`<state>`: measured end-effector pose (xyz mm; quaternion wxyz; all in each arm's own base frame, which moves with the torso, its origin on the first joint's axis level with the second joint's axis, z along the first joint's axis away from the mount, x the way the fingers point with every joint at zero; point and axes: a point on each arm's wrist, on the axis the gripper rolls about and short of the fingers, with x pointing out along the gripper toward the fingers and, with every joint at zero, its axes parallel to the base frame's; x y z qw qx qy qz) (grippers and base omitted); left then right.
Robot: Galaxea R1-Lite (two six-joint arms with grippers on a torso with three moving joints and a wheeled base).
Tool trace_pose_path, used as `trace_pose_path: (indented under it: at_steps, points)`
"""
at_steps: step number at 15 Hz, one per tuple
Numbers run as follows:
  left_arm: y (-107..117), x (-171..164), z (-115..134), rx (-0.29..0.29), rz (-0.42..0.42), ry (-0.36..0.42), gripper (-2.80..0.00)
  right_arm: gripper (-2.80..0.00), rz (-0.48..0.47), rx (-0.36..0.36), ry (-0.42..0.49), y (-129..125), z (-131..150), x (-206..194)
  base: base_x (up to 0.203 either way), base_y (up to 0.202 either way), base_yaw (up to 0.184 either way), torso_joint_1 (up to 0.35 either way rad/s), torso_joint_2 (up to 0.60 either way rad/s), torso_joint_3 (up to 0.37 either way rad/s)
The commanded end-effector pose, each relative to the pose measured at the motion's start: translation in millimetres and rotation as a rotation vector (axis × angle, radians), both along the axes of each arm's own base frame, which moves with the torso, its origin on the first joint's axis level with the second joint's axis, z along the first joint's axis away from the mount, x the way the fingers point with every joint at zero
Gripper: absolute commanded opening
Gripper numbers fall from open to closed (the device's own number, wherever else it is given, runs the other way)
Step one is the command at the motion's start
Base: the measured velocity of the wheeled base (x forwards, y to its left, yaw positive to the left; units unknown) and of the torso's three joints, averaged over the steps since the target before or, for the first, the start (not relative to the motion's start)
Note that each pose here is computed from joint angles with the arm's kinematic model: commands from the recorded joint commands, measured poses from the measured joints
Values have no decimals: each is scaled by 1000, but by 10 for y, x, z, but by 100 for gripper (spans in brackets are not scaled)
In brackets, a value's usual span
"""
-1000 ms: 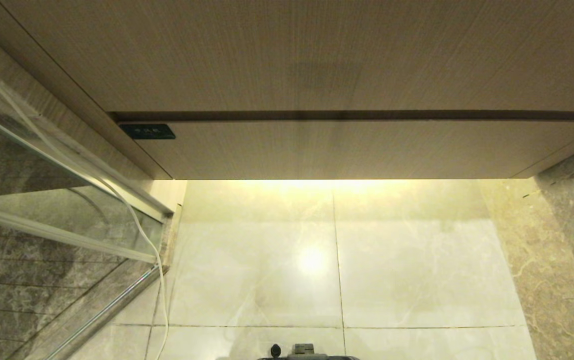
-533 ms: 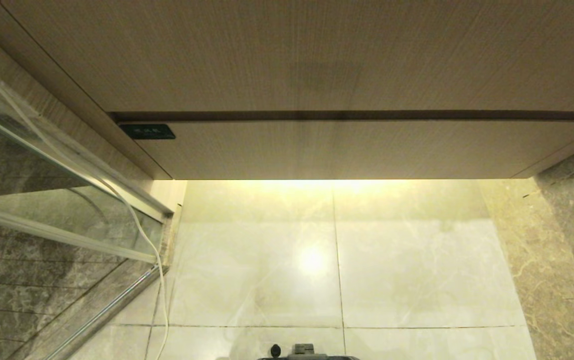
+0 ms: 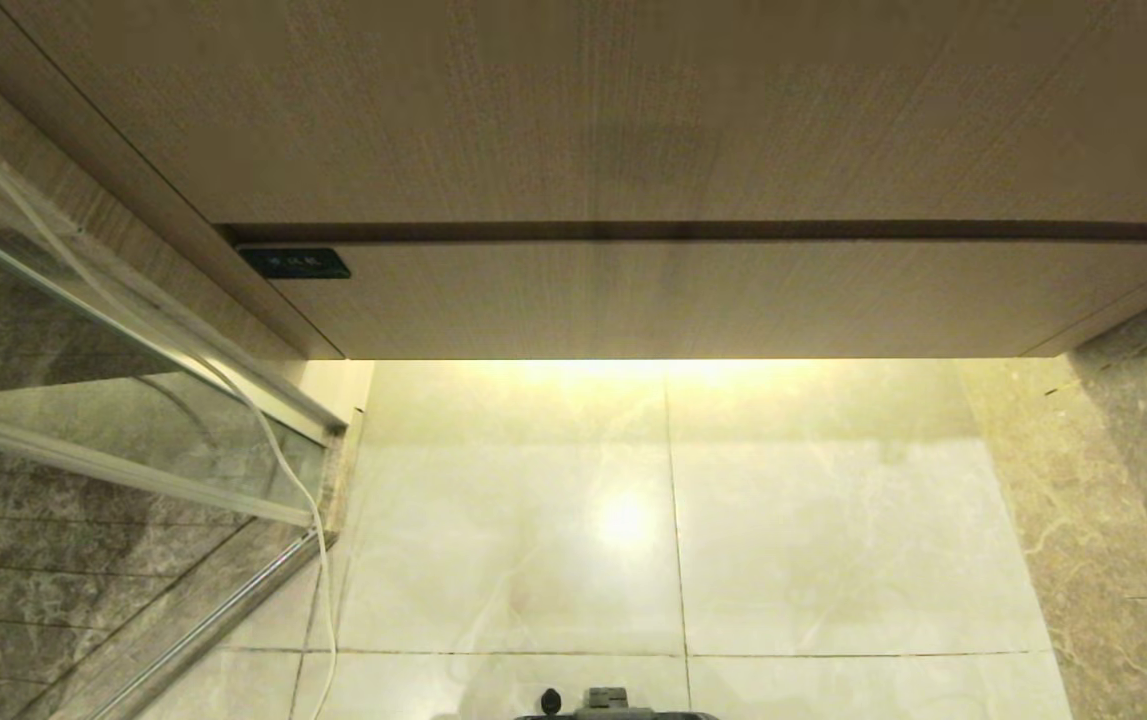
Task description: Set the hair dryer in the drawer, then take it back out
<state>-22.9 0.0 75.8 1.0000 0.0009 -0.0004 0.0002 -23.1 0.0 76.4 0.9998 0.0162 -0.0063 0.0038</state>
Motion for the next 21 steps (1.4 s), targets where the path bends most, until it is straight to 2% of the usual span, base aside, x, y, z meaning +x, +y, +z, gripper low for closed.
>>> trace_pose_path:
  at_steps: [1, 21]
  points:
    - [0, -1, 1, 0, 0, -1, -280, -280, 0, 6, 2, 0, 2, 3, 0, 0, 0, 0, 0, 0]
    - [0, -1, 1, 0, 0, -1, -280, -280, 0, 7, 0, -1, 6, 2, 0, 0, 0, 0, 0, 0]
